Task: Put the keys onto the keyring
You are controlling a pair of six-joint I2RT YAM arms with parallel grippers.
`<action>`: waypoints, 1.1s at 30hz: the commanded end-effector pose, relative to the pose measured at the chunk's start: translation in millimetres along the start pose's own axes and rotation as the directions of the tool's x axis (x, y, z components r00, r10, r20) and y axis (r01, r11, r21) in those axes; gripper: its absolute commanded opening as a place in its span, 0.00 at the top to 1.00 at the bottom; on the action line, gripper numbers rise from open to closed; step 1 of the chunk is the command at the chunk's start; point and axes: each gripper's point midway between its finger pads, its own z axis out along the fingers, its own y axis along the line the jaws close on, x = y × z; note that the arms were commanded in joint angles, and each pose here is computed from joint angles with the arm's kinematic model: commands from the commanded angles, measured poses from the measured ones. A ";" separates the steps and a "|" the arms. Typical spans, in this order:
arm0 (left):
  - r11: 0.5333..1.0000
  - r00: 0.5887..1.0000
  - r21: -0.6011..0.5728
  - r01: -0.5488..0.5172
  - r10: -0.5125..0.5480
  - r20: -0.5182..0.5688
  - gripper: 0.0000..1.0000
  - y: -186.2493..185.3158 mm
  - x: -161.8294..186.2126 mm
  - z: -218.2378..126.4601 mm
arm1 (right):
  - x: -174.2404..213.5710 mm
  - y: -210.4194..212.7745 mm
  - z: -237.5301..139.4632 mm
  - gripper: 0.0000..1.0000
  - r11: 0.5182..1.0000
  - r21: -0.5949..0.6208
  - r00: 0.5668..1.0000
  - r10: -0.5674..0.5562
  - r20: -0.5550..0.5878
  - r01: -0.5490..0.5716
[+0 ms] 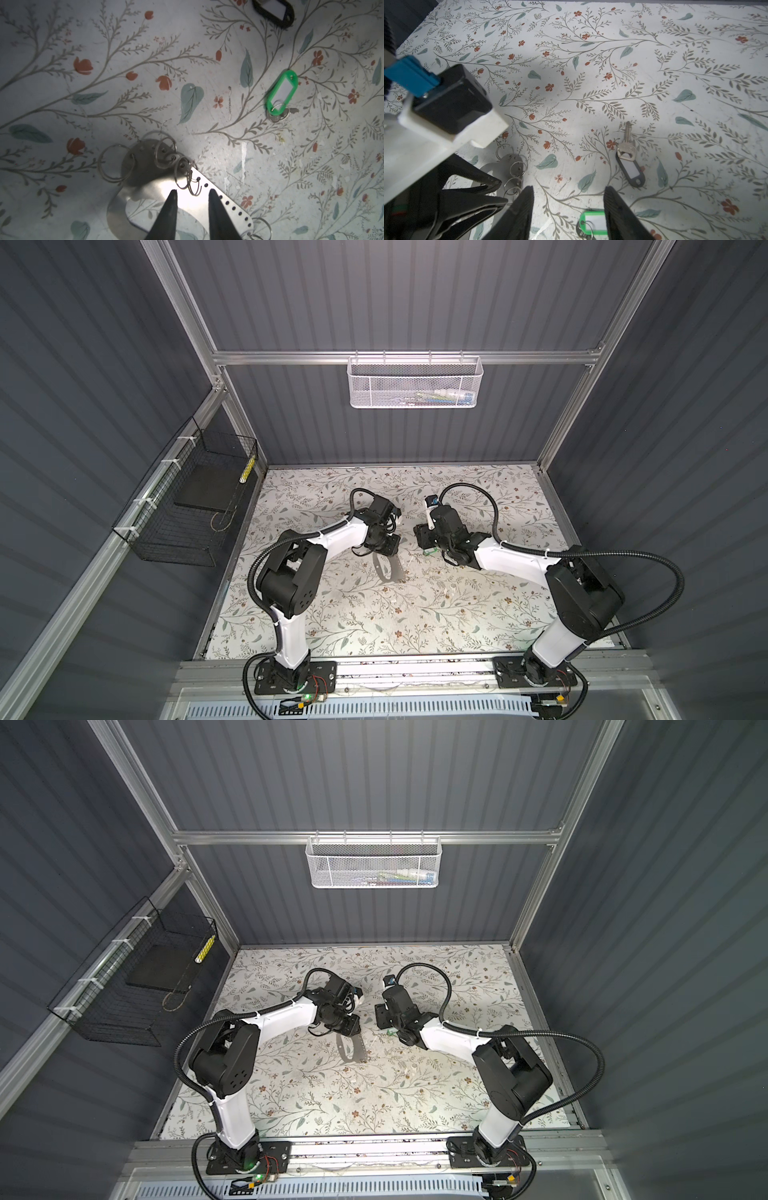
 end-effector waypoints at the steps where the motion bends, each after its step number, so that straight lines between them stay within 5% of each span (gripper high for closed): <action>1: 0.999 0.999 -0.002 0.033 -0.033 -0.040 0.71 0.2 8.0 2.6 | -4.0 3.2 3.4 0.44 1.000 0.000 1.000 0.005 -0.002 -0.005; 33: 0.992 0.992 0.072 0.105 -0.099 -0.082 0.67 -9.5 12.8 21.6 | -2.8 4.8 8.3 0.44 1.000 0.000 1.000 0.001 -0.023 -0.001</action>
